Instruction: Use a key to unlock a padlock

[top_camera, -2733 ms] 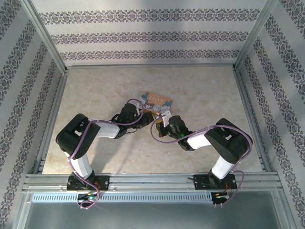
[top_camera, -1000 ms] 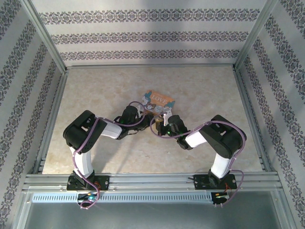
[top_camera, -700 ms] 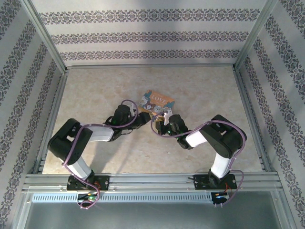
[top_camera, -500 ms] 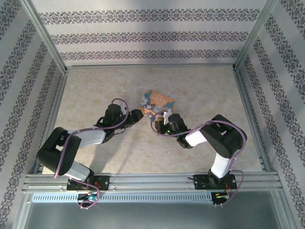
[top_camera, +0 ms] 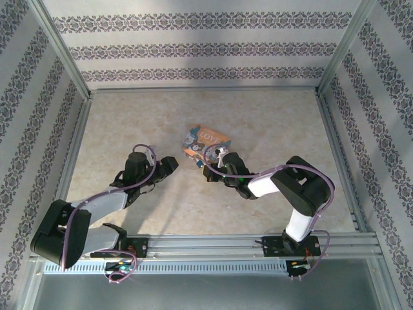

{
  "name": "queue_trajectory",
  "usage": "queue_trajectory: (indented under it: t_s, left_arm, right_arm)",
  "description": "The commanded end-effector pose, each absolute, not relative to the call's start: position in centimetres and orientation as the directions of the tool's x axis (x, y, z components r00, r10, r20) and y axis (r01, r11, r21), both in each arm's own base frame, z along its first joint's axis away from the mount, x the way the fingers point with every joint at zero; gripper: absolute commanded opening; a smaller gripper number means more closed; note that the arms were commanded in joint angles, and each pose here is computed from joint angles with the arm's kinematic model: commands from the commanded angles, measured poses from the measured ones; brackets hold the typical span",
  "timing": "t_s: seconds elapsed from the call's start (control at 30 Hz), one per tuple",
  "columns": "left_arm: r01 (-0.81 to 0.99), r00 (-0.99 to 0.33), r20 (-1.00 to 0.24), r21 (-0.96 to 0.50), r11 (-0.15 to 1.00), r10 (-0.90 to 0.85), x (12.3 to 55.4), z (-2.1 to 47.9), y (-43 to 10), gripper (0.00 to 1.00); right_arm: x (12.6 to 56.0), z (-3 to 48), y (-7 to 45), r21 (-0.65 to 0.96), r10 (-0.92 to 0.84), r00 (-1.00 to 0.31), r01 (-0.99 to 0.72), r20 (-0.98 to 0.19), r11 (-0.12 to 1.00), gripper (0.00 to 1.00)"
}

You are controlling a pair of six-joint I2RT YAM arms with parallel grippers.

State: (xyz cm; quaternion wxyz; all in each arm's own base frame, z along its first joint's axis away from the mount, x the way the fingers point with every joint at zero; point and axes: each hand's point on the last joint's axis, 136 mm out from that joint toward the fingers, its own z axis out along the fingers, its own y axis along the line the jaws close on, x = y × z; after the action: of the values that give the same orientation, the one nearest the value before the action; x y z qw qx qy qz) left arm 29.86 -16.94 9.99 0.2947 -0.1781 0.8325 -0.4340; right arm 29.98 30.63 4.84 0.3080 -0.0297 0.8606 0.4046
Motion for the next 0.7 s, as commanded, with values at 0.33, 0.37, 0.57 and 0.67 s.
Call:
queue_trajectory:
  t_s: [0.33, 0.37, 0.57, 0.67]
  left_arm:
    - [-0.141, -0.755, -0.189, -0.889, 0.436, -0.628, 29.7, 9.8, -17.1, 0.6]
    - [-0.149, -0.755, -0.17, -0.896, 0.418, -0.633, 29.8, 9.9, -17.3, 0.59]
    - [-0.181, -0.744, -0.083, -0.93, 0.32, -0.663, 30.7, 10.4, -18.1, 0.56]
    - [-0.185, -0.742, -0.055, -0.941, 0.283, -0.668, 31.1, 10.5, -18.5, 0.55]
  right_arm:
    - [29.8, 8.0, 33.3, 0.82, 0.334, -0.861, -0.15, -0.383, 0.553, 0.0]
    - [29.7, 8.0, 33.3, 0.824, 0.34, -0.863, -0.139, -0.373, 0.55, 0.0]
    - [29.8, 8.5, 33.5, 0.842, 0.37, -0.863, -0.109, -0.344, 0.529, 0.0]
    - [29.8, 9.1, 33.8, 0.847, 0.375, -0.861, -0.111, -0.343, 0.519, 0.0]
